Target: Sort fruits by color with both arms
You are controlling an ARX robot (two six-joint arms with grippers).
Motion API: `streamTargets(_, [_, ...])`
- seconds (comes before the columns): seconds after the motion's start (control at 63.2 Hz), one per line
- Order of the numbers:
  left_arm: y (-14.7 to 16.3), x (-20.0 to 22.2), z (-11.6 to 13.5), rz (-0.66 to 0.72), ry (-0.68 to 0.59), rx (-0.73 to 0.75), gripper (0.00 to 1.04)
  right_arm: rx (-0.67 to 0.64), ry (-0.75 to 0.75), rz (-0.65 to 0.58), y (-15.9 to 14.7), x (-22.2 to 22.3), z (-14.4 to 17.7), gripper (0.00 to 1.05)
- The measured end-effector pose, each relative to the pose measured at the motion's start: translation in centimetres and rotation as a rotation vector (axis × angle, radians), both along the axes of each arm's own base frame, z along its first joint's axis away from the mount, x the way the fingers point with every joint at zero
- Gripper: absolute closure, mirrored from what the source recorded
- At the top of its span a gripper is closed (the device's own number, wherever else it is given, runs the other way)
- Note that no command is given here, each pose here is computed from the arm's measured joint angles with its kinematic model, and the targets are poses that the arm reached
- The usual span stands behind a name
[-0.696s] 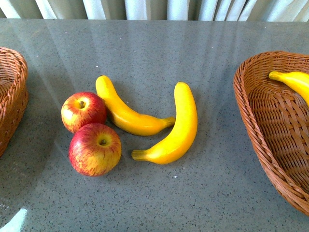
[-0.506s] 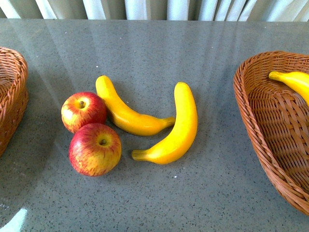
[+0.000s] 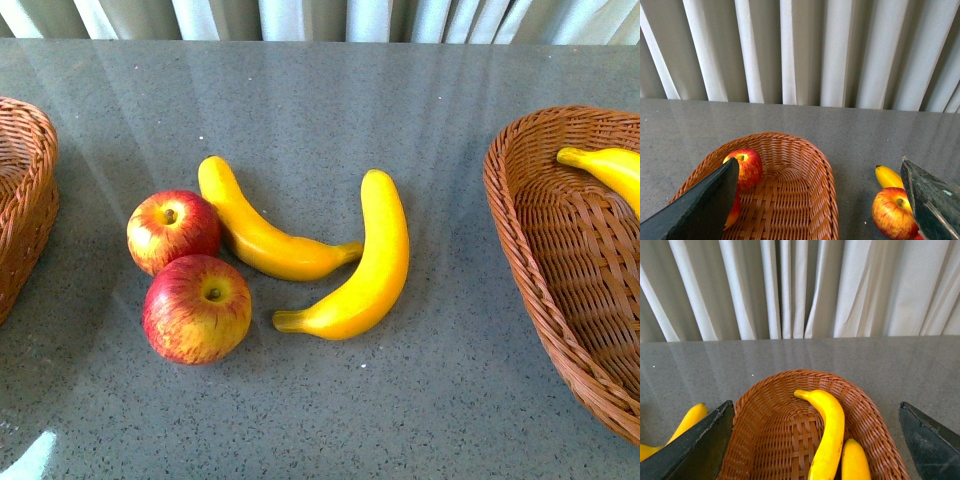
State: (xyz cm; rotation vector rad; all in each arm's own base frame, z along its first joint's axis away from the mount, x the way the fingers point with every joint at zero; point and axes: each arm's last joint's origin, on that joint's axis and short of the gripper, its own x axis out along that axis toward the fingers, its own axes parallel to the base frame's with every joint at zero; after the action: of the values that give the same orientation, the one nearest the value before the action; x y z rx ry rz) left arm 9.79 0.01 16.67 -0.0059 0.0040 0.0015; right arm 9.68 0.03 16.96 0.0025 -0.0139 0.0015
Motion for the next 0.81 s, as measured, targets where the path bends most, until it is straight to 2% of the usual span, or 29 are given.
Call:
streamTargets(0.095, [0.0, 0.0, 0.0, 0.0, 0.0, 0.0, 0.09, 0.0, 0.0, 0.0, 0.0, 0.0, 0.0, 0.09])
streamTargets(0.127, [-0.1, 0.0, 0.0, 0.063, 0.09, -0.041, 0.09, 0.0, 0.0, 0.0, 0.0, 0.0, 0.0, 0.09])
streamTargets(0.158, [-0.6, 0.4, 0.2, 0.126, 0.241, -0.106, 0.09, 0.0, 0.0, -0.001, 0.0, 0.0, 0.0, 0.09])
streamTargets(0.19, [-1.3, 1.0, 0.8, 0.138, 0.294, -0.13, 0.09, 0.0, 0.0, 0.0, 0.0, 0.0, 0.0, 0.09])
streamTargets(0.285, [-4.1, 3.6, 2.8, 0.048, 0.311, -0.181, 0.09, 0.0, 0.0, 0.0, 0.0, 0.0, 0.0, 0.09])
streamTargets(0.364, [-5.9, 5.9, 3.3, -0.01, 0.321, -0.196, 0.09, 0.0, 0.0, 0.0, 0.0, 0.0, 0.0, 0.09])
streamTargets(0.459, [-7.8, 8.6, 2.4, -0.06, 0.351, -0.182, 0.09, 0.0, 0.0, 0.0, 0.0, 0.0, 0.0, 0.09])
streamTargets(0.522, [-9.1, 10.3, 0.6, -0.084, 0.419, -0.151, 0.09, 0.0, 0.0, 0.0, 0.0, 0.0, 0.0, 0.09])
streamTargets(0.586, [-9.9, 10.9, -0.8, -0.11, 0.468, -0.131, 0.09, 0.0, 0.0, 0.0, 0.0, 0.0, 0.0, 0.09])
streamTargets(0.807, [-10.9, 12.1, -3.1, -0.139, 0.519, -0.096, 0.09, 0.0, 0.0, 0.0, 0.0, 0.0, 0.0, 0.09])
